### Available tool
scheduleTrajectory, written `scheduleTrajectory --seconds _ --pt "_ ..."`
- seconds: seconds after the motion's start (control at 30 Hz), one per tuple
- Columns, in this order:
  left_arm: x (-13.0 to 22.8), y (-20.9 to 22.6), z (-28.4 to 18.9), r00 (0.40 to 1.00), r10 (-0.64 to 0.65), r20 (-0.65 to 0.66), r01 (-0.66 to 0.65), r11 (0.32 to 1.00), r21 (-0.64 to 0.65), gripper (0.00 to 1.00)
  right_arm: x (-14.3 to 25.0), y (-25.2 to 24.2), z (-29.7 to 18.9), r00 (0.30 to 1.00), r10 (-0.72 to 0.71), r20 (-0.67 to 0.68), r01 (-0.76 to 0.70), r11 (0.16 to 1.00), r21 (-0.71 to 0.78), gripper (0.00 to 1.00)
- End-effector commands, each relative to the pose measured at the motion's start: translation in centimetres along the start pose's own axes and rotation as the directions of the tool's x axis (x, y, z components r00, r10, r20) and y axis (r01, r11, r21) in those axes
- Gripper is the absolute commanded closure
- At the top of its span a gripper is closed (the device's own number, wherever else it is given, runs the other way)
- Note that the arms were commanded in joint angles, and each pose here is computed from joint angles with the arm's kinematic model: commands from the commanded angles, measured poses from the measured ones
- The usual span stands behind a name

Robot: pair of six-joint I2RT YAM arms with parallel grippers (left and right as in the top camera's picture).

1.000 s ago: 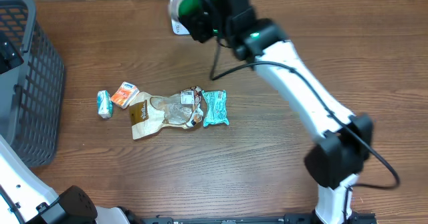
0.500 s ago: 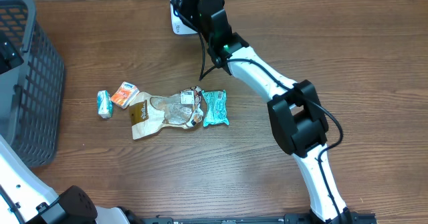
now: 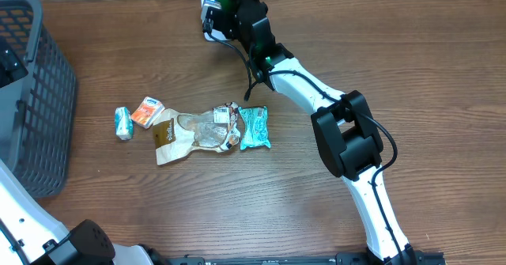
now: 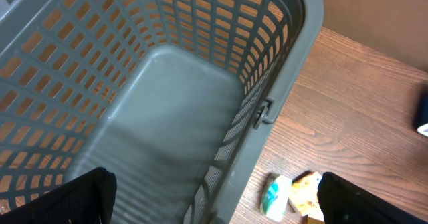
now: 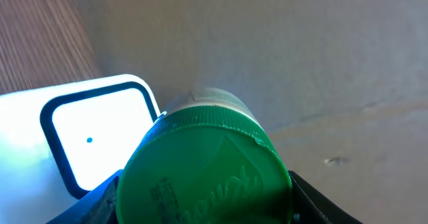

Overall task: Scan the item barcode
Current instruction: 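Hold the jar in front of the scanner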

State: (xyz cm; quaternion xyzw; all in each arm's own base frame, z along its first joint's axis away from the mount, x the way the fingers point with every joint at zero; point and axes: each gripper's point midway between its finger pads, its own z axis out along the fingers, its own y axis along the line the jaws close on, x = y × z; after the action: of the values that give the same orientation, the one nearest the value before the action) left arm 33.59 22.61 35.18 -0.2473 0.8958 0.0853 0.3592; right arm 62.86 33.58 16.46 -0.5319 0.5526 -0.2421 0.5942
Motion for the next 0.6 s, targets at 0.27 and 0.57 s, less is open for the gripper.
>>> scheduleTrajectory --seconds 0.27,0.57 --pt "0.08 -0.1 0.18 1.0 0.015 -0.004 -0.015 1.0 0.008 0.0 -0.89 -1.68 0.03 0.997 -0.061 0.038 0.06 0.997 0.038 0.66" --pt "0.07 -0.1 0.18 1.0 0.015 -0.004 -0.015 1.0 0.008 0.0 -1.07 -1.88 -0.02 0.998 -0.032 0.047 0.03 0.999 0.04 0.66"
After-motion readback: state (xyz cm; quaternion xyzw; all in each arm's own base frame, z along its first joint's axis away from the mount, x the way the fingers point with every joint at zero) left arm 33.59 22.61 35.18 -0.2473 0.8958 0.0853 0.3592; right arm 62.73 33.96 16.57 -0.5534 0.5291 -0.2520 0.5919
